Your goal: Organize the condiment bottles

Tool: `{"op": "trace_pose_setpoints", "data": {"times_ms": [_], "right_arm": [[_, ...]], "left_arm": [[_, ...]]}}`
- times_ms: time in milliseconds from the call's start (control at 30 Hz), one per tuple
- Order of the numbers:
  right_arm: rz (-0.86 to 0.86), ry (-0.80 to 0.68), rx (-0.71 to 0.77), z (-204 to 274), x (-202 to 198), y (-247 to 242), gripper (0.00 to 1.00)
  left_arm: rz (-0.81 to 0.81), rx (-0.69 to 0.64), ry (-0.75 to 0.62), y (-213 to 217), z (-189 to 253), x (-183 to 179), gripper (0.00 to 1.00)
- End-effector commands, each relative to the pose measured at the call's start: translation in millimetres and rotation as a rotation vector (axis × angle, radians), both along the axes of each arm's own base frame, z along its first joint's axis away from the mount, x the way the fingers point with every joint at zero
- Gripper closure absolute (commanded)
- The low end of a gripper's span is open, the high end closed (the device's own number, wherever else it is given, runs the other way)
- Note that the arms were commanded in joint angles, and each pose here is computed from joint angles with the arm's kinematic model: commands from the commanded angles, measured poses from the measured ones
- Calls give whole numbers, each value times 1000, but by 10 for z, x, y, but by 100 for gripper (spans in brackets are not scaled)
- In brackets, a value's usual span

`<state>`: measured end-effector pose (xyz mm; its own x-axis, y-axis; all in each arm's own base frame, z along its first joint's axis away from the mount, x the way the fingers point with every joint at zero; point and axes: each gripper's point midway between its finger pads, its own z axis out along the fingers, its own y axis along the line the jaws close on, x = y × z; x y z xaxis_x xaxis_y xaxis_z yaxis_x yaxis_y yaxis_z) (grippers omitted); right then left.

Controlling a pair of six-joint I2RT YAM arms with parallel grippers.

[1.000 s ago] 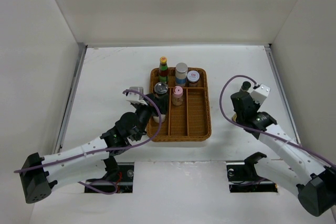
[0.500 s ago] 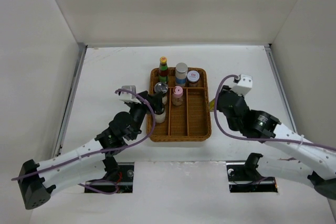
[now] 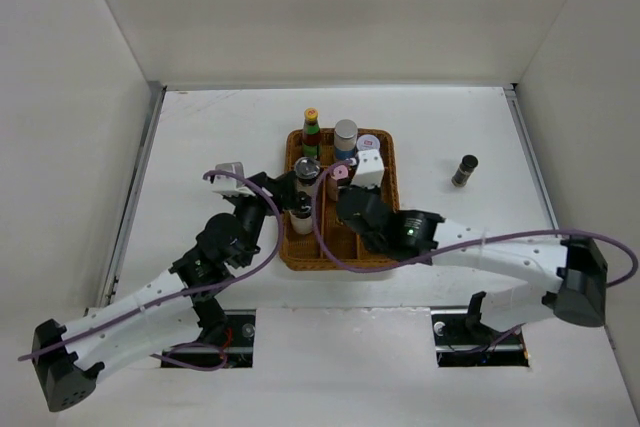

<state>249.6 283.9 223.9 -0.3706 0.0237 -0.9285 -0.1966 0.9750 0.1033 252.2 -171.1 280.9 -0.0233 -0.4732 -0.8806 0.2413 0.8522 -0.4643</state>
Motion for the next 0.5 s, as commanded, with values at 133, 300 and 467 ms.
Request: {"op": "trace_pose_setpoints", "data": {"times_ms": [133, 300, 467], "right_arm": [[9, -75, -2, 17, 244, 464, 73], [9, -49, -52, -251, 245, 536, 73], [1, -26, -49, -397, 205, 513, 65]], "left_arm": [[71, -33, -2, 192, 57, 8, 32], [149, -47, 2, 374, 36, 20, 31], [185, -51, 18, 454, -18, 22, 29]]}}
